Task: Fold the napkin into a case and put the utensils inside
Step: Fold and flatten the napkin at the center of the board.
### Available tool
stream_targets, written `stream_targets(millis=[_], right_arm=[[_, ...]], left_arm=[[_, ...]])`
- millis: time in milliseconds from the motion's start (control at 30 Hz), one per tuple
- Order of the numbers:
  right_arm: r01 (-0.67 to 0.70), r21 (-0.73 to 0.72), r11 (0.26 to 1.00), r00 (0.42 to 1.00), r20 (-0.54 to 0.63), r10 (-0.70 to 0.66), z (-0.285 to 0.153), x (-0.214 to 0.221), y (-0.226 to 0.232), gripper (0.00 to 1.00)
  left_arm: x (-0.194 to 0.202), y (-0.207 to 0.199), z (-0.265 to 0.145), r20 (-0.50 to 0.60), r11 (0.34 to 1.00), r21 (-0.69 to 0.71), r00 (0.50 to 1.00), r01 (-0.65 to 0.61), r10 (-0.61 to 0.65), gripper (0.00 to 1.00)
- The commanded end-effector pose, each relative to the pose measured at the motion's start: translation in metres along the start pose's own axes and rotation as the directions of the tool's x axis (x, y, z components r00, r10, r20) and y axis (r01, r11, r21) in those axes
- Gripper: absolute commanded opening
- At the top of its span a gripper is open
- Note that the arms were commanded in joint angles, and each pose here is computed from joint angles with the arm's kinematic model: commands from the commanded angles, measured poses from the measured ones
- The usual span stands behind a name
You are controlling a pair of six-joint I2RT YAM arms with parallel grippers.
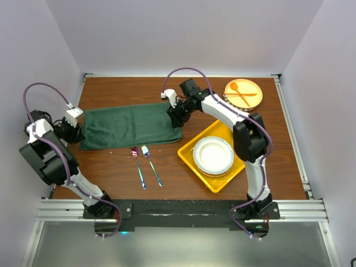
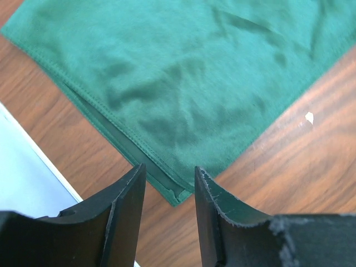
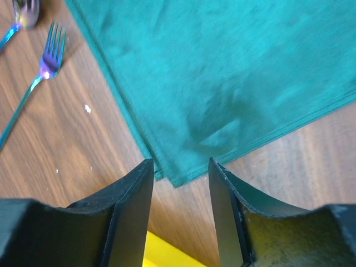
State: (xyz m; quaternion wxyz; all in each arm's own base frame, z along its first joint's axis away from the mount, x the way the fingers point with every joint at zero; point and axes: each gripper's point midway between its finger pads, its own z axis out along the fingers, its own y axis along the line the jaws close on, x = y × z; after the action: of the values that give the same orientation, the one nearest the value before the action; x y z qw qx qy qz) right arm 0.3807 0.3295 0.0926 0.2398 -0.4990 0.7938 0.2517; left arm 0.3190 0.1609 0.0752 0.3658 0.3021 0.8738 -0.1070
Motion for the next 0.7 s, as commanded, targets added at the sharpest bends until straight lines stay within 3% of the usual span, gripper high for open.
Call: stream_targets(millis=[0, 133, 367, 667], right_arm=[[-0.087, 0.030, 0.996, 0.995, -0.038, 0.088, 0.009, 0.003, -0.008, 0.45], [-0.110, 0.022, 0.994, 0.992, -0.061, 0.111, 0.010, 0.008, -0.005, 0.41], [-0.124, 0.006, 0.992, 0.991, -0.057, 0.124, 0.000, 0.008, 0.007, 0.43], [-0.098, 0.026, 0.995, 0.991, -0.085, 0.100, -0.001, 0.015, 0.005, 0.52]], left_arm=[[-0.005, 0.013, 0.009, -0.018, 0.982, -0.108, 0.988, 0.152, -0.155, 0.45], [0.011, 0.013, 0.017, -0.115, 0.956, -0.205, 0.964, 0.212, -0.238, 0.43], [0.030, 0.009, 0.003, -0.164, 0.894, -0.343, 0.918, 0.289, -0.360, 0.40], [0.041, 0.006, 0.004, -0.180, 0.867, -0.372, 0.891, 0.330, -0.416, 0.40]])
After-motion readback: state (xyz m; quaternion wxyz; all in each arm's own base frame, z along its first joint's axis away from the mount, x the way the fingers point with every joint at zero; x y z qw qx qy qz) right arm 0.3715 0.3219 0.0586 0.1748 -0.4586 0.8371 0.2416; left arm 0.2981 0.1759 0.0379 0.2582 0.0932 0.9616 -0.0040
